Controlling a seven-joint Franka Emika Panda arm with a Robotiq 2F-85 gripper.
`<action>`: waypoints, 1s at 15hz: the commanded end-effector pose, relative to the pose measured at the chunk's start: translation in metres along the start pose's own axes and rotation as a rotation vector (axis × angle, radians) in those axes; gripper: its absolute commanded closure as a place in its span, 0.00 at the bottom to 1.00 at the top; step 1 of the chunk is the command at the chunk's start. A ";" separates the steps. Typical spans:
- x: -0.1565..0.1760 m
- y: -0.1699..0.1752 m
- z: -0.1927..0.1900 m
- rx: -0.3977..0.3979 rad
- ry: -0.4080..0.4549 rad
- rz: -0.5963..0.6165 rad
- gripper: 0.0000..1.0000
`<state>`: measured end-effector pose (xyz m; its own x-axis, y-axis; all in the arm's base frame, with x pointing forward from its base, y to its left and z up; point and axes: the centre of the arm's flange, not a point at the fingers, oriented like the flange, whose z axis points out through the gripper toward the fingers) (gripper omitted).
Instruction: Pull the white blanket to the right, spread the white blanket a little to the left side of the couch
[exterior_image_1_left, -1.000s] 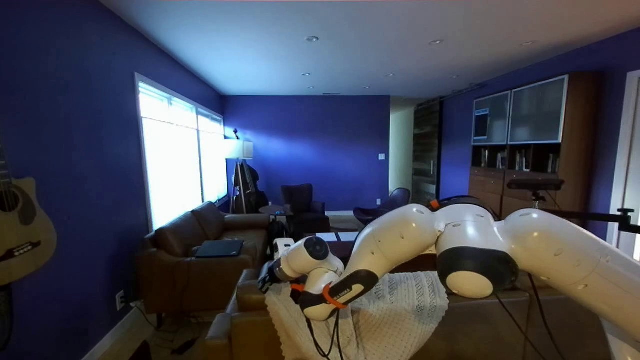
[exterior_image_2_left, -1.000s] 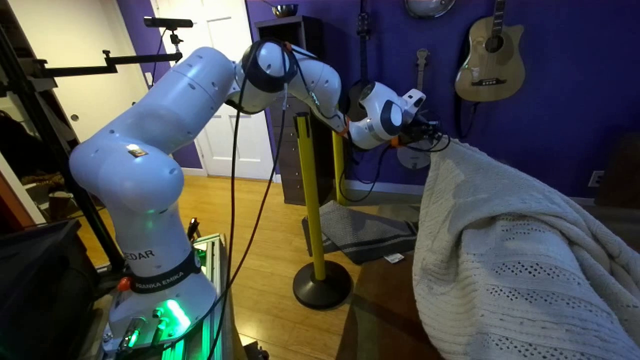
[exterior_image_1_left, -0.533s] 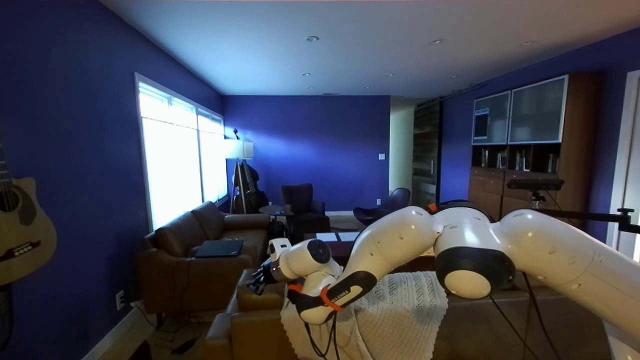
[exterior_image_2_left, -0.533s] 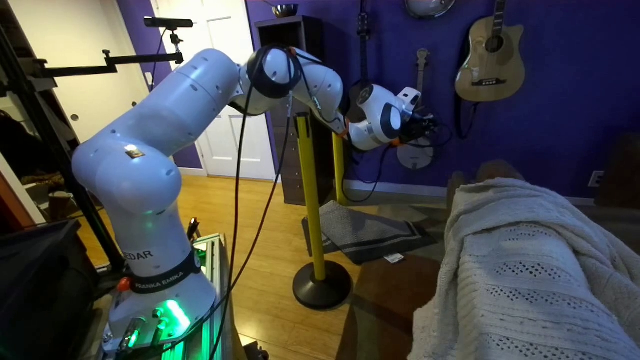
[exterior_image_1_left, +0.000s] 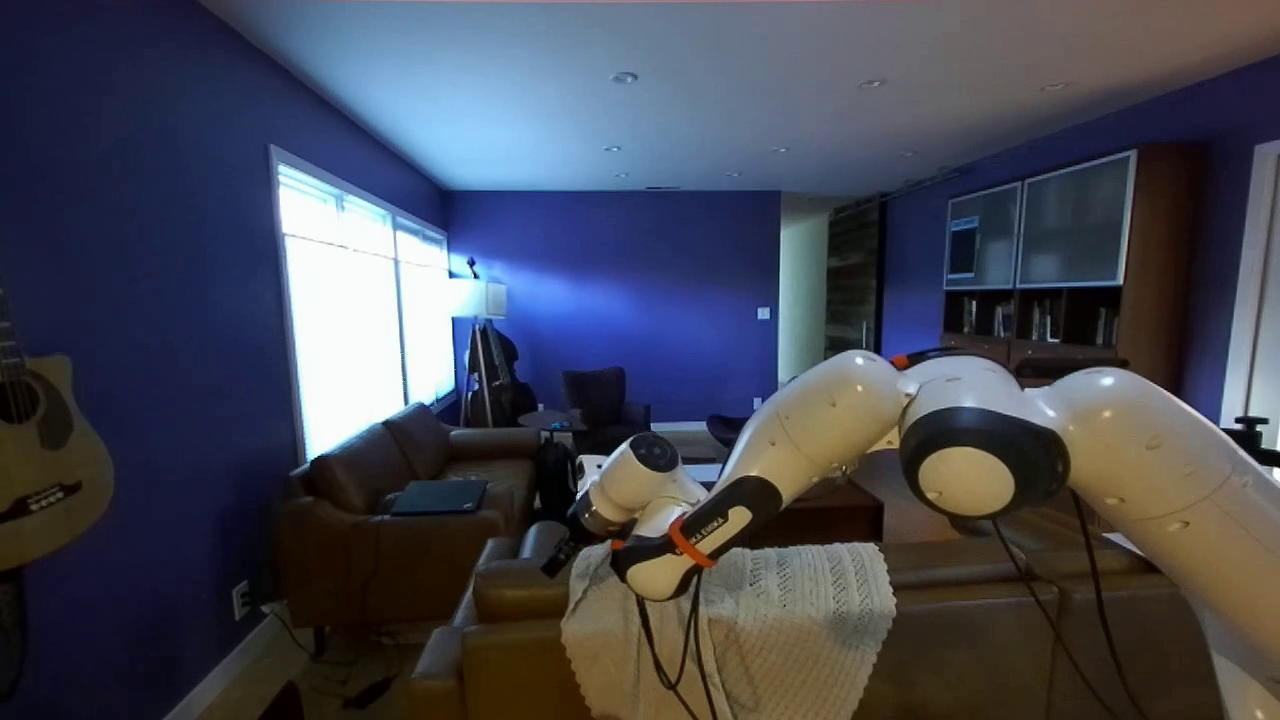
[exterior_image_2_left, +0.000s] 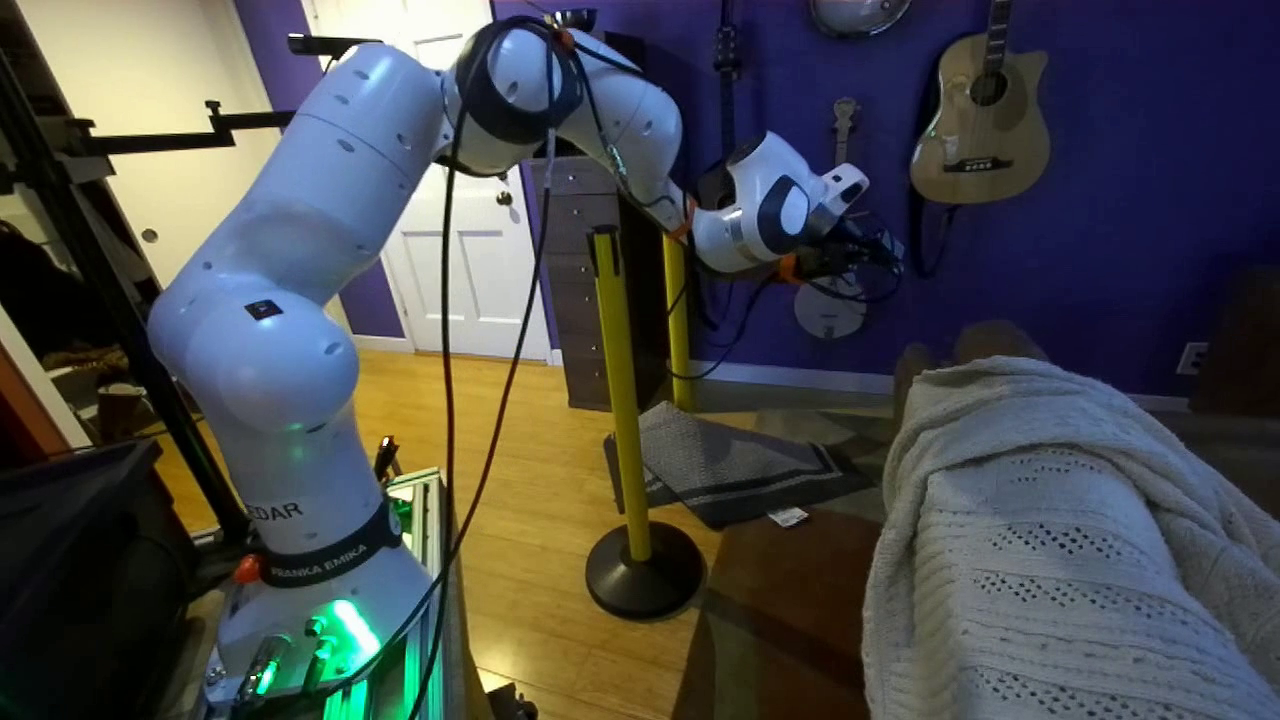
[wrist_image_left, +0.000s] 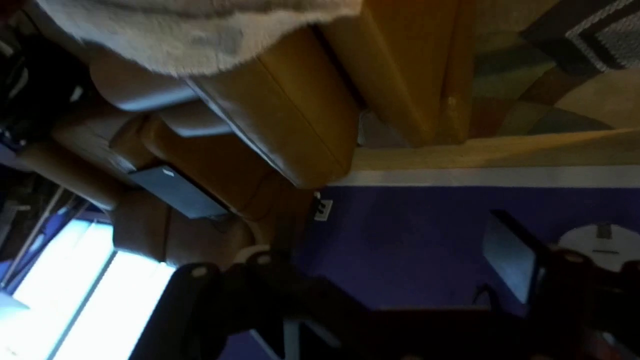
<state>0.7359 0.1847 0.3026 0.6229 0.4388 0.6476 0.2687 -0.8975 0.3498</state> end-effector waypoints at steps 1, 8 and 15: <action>-0.053 0.035 -0.041 -0.018 -0.150 0.132 0.00; -0.141 0.089 -0.077 -0.031 -0.331 0.423 0.00; -0.171 0.118 -0.088 -0.063 -0.363 0.476 0.00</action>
<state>0.5959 0.0071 0.2935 0.8779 -0.0647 0.4744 -0.1396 -0.9823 0.1245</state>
